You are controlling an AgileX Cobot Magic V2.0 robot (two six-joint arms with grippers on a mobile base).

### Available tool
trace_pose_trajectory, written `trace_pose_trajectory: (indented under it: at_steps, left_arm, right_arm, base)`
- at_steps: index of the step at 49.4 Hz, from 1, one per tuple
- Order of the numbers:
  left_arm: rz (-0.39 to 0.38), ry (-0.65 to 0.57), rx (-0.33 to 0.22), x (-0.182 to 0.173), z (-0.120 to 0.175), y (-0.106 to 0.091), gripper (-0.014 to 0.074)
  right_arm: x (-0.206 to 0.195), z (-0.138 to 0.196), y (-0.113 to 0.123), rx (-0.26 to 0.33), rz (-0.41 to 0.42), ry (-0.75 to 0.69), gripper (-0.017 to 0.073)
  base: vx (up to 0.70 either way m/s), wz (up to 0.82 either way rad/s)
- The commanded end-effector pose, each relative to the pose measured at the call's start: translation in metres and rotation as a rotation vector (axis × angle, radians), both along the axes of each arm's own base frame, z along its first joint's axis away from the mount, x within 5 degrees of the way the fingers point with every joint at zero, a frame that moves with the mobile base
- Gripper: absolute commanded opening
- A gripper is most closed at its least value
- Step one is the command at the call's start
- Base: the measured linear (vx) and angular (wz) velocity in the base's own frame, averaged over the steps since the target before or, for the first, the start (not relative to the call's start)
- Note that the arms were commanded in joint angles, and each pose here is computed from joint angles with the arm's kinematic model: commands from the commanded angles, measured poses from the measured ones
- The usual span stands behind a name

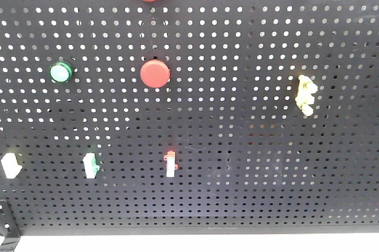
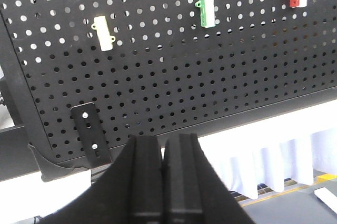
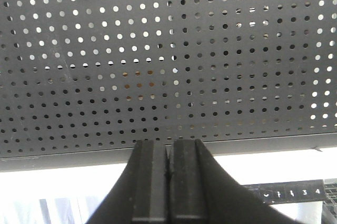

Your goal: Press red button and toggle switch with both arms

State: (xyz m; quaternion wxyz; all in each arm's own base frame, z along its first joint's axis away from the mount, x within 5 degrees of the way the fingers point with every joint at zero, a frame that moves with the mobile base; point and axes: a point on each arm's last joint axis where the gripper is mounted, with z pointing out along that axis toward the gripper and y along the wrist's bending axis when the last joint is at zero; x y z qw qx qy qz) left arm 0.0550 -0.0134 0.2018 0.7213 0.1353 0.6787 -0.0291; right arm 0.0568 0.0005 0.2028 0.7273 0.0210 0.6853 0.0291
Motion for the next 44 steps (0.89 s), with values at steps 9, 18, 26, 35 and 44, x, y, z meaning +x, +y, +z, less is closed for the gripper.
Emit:
trace_pose_trajectory:
  at_steps: [9, 18, 26, 35, 44]
  left_arm:
    - [0.010, -0.045, -0.024, 0.001, -0.004, 0.001, 0.0001]
    - [0.018, -0.140, -0.047, -0.001, 0.007, 0.002, 0.0001]
    - [0.032, -0.298, -0.096, -0.004, 0.022, 0.004, 0.0001]
    - [-0.007, -0.369, -0.247, -0.014, 0.078, 0.006, 0.0001]
    - [-0.003, -0.247, -0.107, 0.001, 0.162, 0.000, 0.0001]
  right_arm:
    - [-0.002, 0.004, 0.000, -0.010, -0.002, -0.087, -0.0003]
    - [-0.002, 0.010, 0.000, -0.006, -0.001, -0.147, -0.0003]
    - [-0.008, 0.032, 0.000, -0.005, 0.001, -0.278, -0.0003]
    - [-0.019, 0.096, 0.000, -0.014, -0.004, -0.307, -0.0003]
    - [-0.001, 0.182, 0.000, -0.077, -0.019, -0.287, -0.0003]
  base:
    - [0.00, 0.00]
    - [0.00, 0.00]
    - [0.00, 0.00]
    - [0.00, 0.00]
    - [0.00, 0.00]
